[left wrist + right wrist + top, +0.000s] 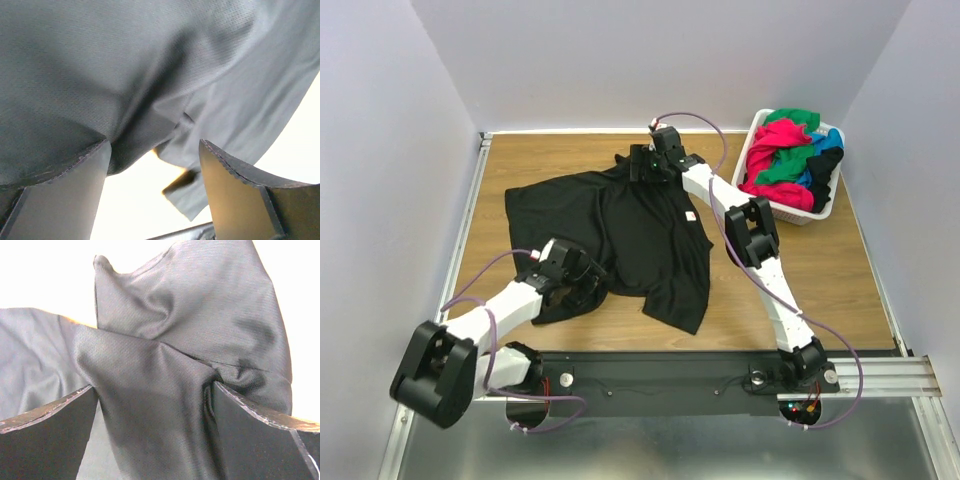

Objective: Fold and stack the t-shirts
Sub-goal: Flatten the tshirt out

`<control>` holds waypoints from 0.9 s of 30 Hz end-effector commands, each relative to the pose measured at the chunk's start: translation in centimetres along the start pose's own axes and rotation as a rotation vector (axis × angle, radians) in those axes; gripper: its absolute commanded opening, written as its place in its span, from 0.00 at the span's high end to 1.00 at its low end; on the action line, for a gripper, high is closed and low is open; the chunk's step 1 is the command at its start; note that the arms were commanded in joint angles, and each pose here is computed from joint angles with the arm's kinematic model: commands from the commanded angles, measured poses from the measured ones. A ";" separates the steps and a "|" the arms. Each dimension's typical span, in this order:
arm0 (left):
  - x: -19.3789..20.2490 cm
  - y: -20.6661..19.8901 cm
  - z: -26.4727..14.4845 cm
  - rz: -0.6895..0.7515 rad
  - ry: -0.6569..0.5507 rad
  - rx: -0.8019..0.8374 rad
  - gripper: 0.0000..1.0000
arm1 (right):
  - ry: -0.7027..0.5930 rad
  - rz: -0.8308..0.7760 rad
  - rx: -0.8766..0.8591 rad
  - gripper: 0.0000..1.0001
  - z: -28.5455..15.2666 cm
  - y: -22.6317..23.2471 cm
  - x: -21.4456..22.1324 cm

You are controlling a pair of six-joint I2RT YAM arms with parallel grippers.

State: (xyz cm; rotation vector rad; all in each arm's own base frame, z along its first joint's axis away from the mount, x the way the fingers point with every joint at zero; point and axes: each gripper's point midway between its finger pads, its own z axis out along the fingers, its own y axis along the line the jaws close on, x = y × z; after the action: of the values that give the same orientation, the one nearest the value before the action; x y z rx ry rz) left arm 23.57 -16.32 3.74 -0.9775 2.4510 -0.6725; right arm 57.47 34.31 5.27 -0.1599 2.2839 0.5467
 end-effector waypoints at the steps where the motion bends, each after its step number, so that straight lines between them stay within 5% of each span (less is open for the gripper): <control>1: 0.8 4.3 -1.7 -0.079 -0.024 -0.149 0.16 | 0.087 0.015 -0.053 0.00 2.2 0.1 3.0; 5: -2.6 3.0 -4.2 -0.034 -0.172 -0.180 0.15 | 0.054 0.023 -0.068 0.00 0.8 1.0 1.1; 14: -9.7 -3.8 -10.6 0.077 -0.432 -0.117 0.09 | -0.210 -0.014 -0.090 0.00 -12.5 5.6 -11.3; 18: -14.6 -6.1 -12.0 0.064 -0.546 -0.066 0.08 | -0.209 -0.015 0.022 0.03 -14.6 3.2 -10.3; 27: -26.5 -6.4 -10.2 0.049 -0.623 -0.131 0.07 | -0.061 -0.057 0.212 0.55 -11.3 -2.4 -3.2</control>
State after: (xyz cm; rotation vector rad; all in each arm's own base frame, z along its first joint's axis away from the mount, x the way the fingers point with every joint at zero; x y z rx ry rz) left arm 35.55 0.18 17.96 -1.0978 2.0133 -0.1387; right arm 52.78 28.43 20.93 -0.0878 2.1208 0.4174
